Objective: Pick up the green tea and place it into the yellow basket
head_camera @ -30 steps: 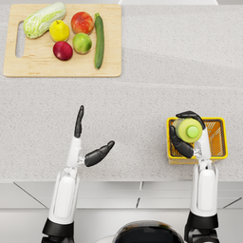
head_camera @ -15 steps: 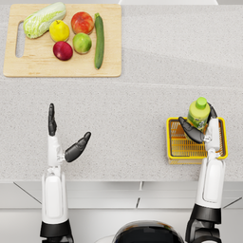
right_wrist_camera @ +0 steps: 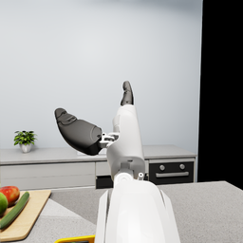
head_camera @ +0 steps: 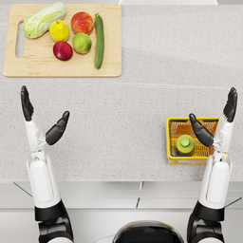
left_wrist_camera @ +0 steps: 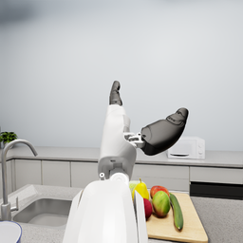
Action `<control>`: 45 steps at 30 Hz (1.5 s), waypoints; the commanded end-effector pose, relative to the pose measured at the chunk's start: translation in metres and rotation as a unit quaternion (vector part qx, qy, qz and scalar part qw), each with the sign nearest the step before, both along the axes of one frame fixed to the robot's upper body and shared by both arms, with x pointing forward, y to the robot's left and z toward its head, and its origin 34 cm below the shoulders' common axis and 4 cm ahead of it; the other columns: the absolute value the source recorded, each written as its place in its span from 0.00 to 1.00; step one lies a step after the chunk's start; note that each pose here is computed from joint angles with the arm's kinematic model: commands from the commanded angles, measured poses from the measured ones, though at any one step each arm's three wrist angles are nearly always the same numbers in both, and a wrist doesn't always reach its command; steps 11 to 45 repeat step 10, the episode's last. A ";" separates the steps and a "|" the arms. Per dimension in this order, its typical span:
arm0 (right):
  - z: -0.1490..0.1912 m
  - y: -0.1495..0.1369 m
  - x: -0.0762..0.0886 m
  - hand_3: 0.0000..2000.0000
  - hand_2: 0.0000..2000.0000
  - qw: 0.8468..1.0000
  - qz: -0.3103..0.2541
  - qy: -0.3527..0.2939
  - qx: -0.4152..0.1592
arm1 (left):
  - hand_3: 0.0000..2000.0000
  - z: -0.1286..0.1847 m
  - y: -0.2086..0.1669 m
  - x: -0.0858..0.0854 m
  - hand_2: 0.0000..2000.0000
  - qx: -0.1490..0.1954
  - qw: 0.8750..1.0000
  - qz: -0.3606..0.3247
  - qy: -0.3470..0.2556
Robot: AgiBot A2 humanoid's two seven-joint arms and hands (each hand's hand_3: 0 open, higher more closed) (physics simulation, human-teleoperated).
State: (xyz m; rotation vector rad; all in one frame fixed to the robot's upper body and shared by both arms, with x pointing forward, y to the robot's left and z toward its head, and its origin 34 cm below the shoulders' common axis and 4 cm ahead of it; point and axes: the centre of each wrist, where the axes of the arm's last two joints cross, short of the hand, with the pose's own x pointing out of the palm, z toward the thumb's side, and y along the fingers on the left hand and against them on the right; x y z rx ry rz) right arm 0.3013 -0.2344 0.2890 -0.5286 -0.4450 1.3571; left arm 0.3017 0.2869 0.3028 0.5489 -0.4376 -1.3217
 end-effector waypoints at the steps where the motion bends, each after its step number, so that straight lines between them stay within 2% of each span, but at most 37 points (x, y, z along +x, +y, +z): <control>1: -0.001 -0.002 0.000 0.00 0.00 1.000 -0.003 0.001 0.002 | 0.00 -0.001 0.002 0.000 0.00 -0.003 1.000 0.003 0.001; 45: -0.003 -0.005 -0.001 0.00 0.00 1.000 -0.009 0.003 0.006 | 0.00 -0.002 0.007 0.000 0.00 -0.009 1.000 0.010 0.003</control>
